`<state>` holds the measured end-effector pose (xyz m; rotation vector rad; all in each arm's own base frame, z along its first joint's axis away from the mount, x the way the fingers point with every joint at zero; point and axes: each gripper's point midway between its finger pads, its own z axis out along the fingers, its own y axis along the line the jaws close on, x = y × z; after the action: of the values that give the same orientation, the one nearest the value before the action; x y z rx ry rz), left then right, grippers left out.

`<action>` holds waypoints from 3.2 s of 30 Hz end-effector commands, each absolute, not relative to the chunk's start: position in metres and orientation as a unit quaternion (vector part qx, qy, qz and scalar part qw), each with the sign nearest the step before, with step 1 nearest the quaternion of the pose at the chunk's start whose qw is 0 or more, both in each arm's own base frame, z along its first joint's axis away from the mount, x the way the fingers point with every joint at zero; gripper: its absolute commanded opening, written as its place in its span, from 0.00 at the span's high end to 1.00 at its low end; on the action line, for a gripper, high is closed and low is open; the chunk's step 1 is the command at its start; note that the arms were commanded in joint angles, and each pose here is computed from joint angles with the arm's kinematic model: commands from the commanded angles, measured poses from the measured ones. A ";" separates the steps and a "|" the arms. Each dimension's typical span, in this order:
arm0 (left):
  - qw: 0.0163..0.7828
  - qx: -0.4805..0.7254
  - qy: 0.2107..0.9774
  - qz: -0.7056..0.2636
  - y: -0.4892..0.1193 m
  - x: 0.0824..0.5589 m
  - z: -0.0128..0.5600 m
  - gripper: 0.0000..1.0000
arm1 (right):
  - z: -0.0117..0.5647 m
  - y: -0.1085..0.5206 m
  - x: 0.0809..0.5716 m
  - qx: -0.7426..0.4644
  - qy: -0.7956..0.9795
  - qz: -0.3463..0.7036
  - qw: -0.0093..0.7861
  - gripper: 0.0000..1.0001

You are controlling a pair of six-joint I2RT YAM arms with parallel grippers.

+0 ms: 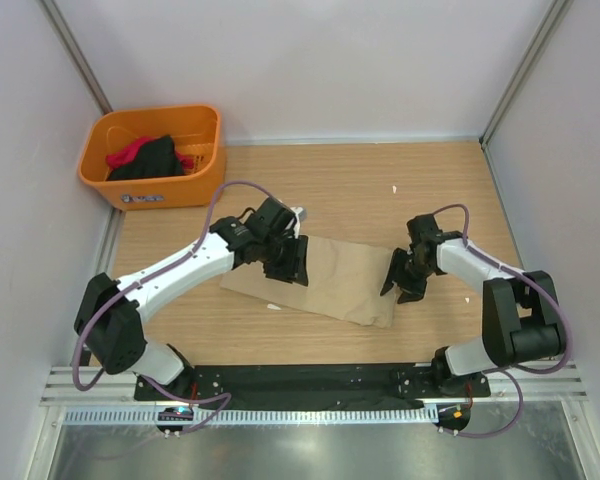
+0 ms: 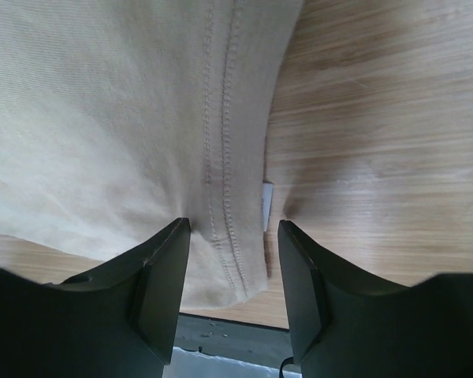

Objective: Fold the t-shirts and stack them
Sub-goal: Move the tshirt to the center of the board, then flatten the tshirt out

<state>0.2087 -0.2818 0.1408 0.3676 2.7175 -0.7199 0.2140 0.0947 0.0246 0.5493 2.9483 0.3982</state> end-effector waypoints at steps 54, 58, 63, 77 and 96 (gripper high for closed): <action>0.344 0.066 0.923 -0.161 -0.188 0.211 0.202 0.25 | 0.228 0.156 0.322 0.105 0.933 0.177 0.295 0.17; 0.259 0.117 0.949 -0.133 -0.233 0.239 0.153 0.24 | 0.185 0.110 0.318 0.127 0.952 0.071 0.270 0.25; 0.200 0.134 0.964 -0.115 -0.265 0.267 0.102 0.29 | 0.139 0.071 0.294 0.136 0.966 0.023 0.217 0.28; 0.140 0.114 0.976 -0.118 -0.274 0.278 0.031 0.31 | 0.067 0.025 0.224 0.278 0.955 0.043 0.095 0.23; 0.192 0.115 0.962 -0.153 -0.177 0.205 0.132 0.94 | 0.058 0.038 0.210 0.255 0.962 0.080 0.051 0.23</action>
<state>0.2561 -0.1705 0.1463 0.2271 2.5736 -0.2655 0.2121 0.0303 0.0572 0.8069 2.9096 0.1620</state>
